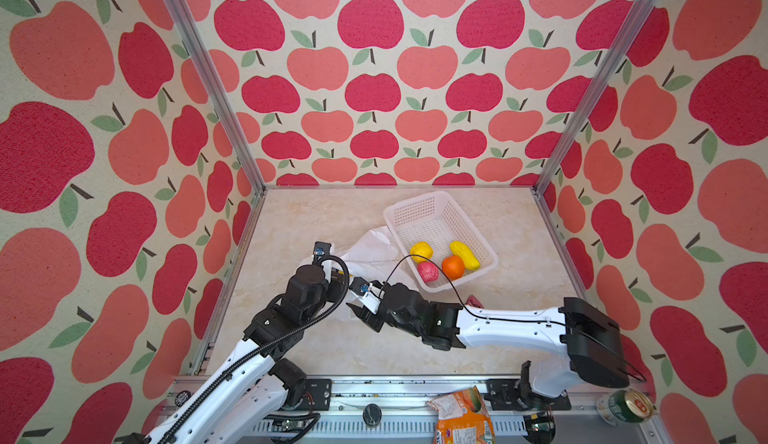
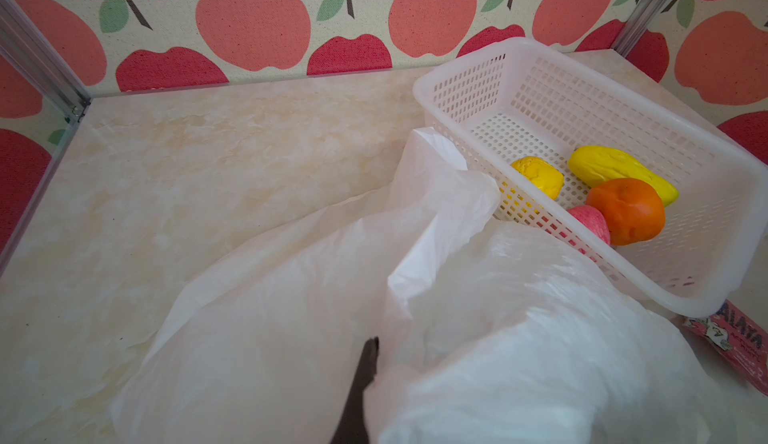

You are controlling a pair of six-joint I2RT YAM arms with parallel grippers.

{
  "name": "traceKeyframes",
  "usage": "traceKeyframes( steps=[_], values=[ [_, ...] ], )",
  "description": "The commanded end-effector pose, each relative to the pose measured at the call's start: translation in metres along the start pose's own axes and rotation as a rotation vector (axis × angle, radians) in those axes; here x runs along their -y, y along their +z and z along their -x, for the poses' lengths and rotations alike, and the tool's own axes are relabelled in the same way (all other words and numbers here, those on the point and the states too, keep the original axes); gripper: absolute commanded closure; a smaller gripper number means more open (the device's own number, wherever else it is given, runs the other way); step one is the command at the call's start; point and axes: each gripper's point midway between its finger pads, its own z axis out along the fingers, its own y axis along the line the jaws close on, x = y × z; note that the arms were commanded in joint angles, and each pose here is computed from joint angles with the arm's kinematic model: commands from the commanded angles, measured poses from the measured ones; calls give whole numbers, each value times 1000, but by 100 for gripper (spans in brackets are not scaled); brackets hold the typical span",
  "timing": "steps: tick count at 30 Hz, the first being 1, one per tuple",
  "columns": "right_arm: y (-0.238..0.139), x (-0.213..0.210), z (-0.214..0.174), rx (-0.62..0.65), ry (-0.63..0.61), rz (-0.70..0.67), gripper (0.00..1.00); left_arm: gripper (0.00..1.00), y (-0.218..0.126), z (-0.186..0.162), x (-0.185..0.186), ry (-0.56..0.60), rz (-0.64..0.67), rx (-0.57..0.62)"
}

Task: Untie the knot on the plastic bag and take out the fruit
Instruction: 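Move the open right gripper back into the bag opening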

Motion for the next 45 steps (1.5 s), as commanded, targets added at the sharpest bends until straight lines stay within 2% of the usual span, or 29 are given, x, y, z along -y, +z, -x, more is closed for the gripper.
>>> traceKeyframes(
  steps=[1,9,14,19,23,29,31,33,37,39,45],
  values=[
    [12,15,-3,-30,30,-103,49,100,-6,12,2,-16,-7,28],
    [20,51,-32,-90,73,-276,53,100,-8,13,2,-18,-10,35],
    [13,70,-50,-92,102,-340,41,100,-9,14,1,-21,-8,41],
    [-1,75,-62,-84,36,-346,16,100,-9,14,0,-21,-4,42],
    [-12,86,-72,-73,-19,-382,15,100,-9,14,0,-21,-2,42],
    [-12,132,-104,-209,9,-507,17,100,-8,14,0,-20,-2,38],
    [-7,128,-107,-212,8,-468,9,100,-8,14,0,-20,-1,37],
    [-2,110,-102,-178,2,-374,1,100,-8,14,0,-19,-1,36],
    [10,95,-90,-151,-11,-298,1,100,-6,14,1,-17,-1,31],
    [19,74,-81,-137,-51,-254,1,100,-5,13,1,-15,-2,26],
    [42,67,-61,-114,-104,-299,1,100,-3,13,5,-14,-18,19]
  ],
)
